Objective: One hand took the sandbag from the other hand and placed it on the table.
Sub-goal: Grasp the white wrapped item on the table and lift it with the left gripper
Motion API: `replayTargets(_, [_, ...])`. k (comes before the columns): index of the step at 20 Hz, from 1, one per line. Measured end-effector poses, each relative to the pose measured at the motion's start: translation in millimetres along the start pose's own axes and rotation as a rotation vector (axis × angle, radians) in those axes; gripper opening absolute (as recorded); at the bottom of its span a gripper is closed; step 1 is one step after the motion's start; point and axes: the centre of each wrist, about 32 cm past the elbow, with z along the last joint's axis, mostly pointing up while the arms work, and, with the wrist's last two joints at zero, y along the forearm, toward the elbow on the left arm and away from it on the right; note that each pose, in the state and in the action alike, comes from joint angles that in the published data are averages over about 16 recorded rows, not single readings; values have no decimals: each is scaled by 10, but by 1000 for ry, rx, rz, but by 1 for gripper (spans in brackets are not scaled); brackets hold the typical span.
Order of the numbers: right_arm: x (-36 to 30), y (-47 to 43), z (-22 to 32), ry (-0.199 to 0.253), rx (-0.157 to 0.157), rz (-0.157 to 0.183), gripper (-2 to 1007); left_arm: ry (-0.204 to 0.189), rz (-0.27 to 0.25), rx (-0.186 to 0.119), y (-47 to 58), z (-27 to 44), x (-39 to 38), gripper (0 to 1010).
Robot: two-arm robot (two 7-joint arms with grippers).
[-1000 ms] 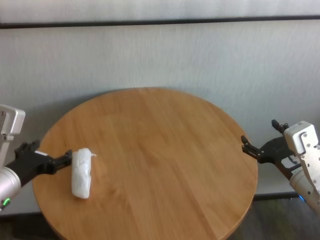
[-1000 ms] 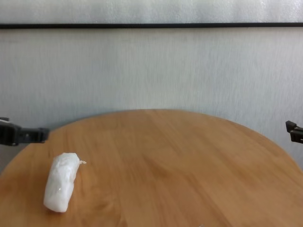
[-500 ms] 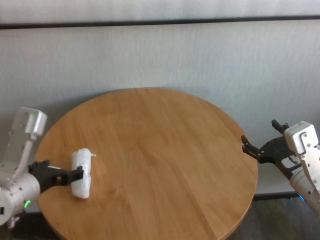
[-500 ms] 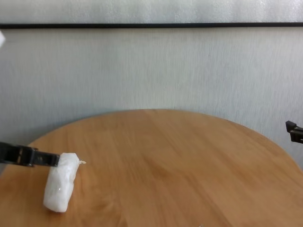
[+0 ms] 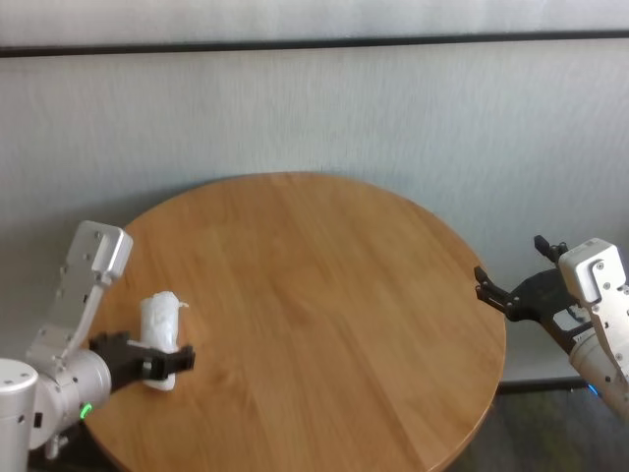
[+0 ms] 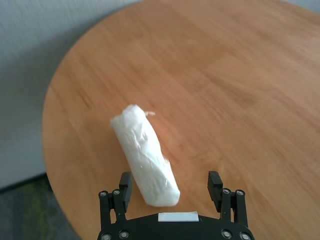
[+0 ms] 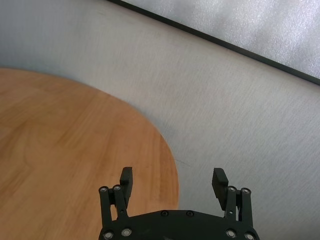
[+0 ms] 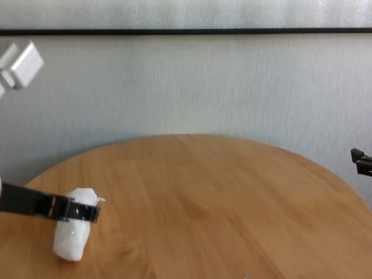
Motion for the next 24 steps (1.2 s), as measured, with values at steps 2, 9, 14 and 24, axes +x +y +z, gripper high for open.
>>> replayTargets(2, [0, 0, 0, 0, 0, 0, 1001, 9, -4, 14, -29, -3, -22, 1000])
replayTargets(9, [0, 0, 0, 0, 0, 0, 1001, 40, -3, 55, -160, -23, -69, 1000])
replayTargets(14, [0, 0, 0, 0, 0, 0, 1001, 38, 4, 65, -251, -40, -89, 1000])
replayTargets(24, [0, 0, 0, 0, 0, 0, 1001, 24, 30, 69, -396, -65, -92, 1000])
